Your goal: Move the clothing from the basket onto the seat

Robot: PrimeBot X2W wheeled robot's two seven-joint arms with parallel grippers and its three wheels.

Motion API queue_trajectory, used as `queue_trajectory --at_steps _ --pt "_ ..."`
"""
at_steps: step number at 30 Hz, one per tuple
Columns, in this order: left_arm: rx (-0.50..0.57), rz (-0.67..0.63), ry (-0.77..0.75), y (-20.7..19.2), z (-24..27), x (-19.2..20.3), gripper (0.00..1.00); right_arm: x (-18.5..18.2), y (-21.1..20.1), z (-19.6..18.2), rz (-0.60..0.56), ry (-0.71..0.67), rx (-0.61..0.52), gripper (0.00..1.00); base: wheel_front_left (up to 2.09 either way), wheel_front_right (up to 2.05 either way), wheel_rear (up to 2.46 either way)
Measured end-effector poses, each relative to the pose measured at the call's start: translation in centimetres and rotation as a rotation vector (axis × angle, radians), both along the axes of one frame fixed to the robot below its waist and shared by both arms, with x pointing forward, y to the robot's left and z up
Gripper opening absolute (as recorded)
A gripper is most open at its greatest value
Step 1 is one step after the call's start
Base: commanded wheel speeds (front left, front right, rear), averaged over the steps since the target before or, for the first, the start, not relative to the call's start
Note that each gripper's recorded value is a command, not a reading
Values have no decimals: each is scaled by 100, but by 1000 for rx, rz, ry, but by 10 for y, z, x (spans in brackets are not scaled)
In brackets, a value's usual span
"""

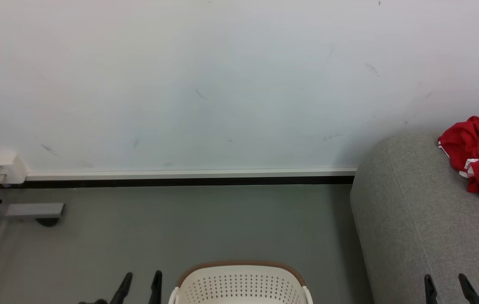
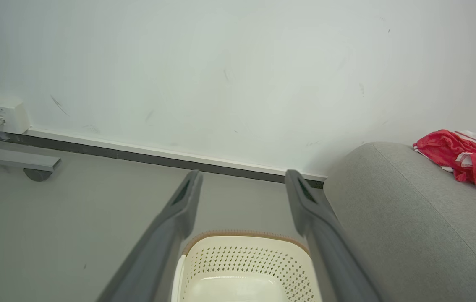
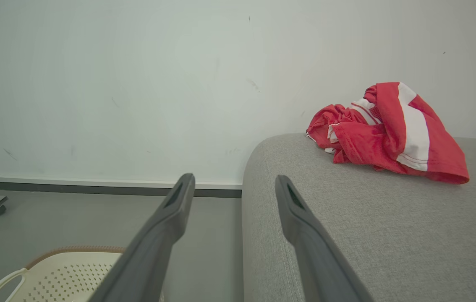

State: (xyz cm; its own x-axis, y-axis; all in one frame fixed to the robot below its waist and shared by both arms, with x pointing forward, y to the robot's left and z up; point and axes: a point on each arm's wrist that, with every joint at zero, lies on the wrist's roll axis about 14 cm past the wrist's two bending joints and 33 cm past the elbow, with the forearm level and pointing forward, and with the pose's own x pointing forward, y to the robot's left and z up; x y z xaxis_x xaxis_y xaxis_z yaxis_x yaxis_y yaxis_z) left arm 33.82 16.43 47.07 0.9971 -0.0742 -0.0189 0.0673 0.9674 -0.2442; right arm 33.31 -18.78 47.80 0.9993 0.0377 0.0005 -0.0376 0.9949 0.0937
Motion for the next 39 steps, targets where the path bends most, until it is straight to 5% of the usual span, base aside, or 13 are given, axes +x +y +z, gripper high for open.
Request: queue_trajectory --at_steps 32,33,39 --pt "2 11 19 2 -6 -2 100 1 1 -3 2 11 10 100 0 0 0" --pt "0 7 28 1 -9 -3 0 1 1 -3 3 11 11 0 0 0 0" --pt "-7 8 100 0 -31 -13 0 -4 6 -21 3 74 28 0 0 0 0"
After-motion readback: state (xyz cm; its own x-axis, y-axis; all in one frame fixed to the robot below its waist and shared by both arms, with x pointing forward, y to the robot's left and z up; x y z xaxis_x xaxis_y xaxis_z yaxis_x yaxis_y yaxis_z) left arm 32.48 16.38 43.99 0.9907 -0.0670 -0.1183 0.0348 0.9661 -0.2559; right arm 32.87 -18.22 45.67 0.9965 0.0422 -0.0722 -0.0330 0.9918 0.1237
